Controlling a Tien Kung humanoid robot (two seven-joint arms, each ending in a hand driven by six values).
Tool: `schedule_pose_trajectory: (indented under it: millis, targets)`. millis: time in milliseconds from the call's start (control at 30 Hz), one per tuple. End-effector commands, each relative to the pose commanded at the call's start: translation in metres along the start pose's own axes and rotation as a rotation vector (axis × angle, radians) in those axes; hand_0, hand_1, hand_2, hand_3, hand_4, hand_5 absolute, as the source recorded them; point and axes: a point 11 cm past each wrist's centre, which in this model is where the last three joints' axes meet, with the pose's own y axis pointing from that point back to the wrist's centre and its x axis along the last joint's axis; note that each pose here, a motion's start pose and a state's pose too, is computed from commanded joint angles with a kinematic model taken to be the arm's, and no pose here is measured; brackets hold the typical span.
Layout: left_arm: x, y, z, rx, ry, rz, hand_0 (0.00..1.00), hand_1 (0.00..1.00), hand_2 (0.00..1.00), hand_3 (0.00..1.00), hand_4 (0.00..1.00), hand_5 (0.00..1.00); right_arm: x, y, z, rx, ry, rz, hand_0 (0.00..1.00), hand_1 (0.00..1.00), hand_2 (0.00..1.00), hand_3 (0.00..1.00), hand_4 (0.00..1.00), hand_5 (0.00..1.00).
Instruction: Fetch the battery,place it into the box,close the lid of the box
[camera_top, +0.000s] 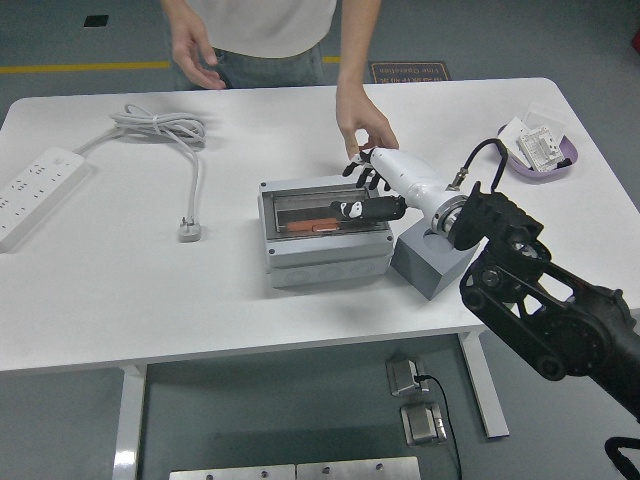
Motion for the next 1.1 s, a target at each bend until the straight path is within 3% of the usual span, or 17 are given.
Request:
schedule_pose_trajectory:
  millis: [267, 300, 333, 500, 533, 700, 767, 1100]
  targets:
    - [-0.001, -0.001, -0.005, 0.011, 0.002, -0.002, 0.659, 0.678, 0.663, 0.722, 0.804, 0.219, 0.035, 0.041, 0.034, -0.190, -0.025, 0.058, 0.464, 0.558, 0.599, 0.712, 0.867, 0.579]
    - [-0.001, -0.001, -0.004, 0.010, 0.002, -0.002, 0.659, 0.678, 0.663, 0.722, 0.804, 0.219, 0.043, 0.047, 0.038, -0.197, -0.037, 0.081, 0.464, 0.558, 0.599, 0.712, 0.867, 0.579]
    - [-0.001, -0.001, -0.004, 0.009, 0.001, -0.003, 0.659, 0.678, 0.663, 0.722, 0.803, 0.218, 0.049, 0.052, 0.040, -0.196, -0.051, 0.108, 0.546, 0.606, 0.659, 0.717, 0.865, 0.606]
    - [-0.001, -0.001, -0.004, 0.006, 0.001, -0.004, 0.659, 0.678, 0.663, 0.722, 0.803, 0.218, 0.074, 0.073, 0.066, -0.177, -0.169, 0.271, 0.546, 0.606, 0.659, 0.717, 0.865, 0.606]
    - [-0.001, -0.001, -0.004, 0.007, 0.002, -0.004, 0.659, 0.678, 0.663, 0.722, 0.803, 0.218, 0.076, 0.076, 0.074, -0.181, -0.188, 0.299, 0.601, 0.628, 0.676, 0.726, 0.875, 0.651]
    - [0.001, -0.002, -0.007, 0.011, 0.002, -0.003, 0.659, 0.678, 0.663, 0.722, 0.804, 0.218, 0.069, 0.086, 0.105, -0.188, -0.309, 0.425, 0.601, 0.628, 0.676, 0.726, 0.875, 0.651]
    - [0.002, -0.002, -0.008, 0.013, 0.003, -0.002, 0.659, 0.678, 0.663, 0.722, 0.804, 0.218, 0.061, 0.086, 0.111, -0.169, -0.369, 0.461, 0.608, 0.607, 0.668, 0.715, 0.851, 0.603]
    - [0.008, -0.003, -0.010, -0.002, 0.031, 0.001, 0.659, 0.678, 0.663, 0.722, 0.803, 0.225, 0.025, 0.086, 0.111, 0.026, -0.676, 0.659, 0.650, 0.643, 0.673, 0.710, 0.868, 0.609]
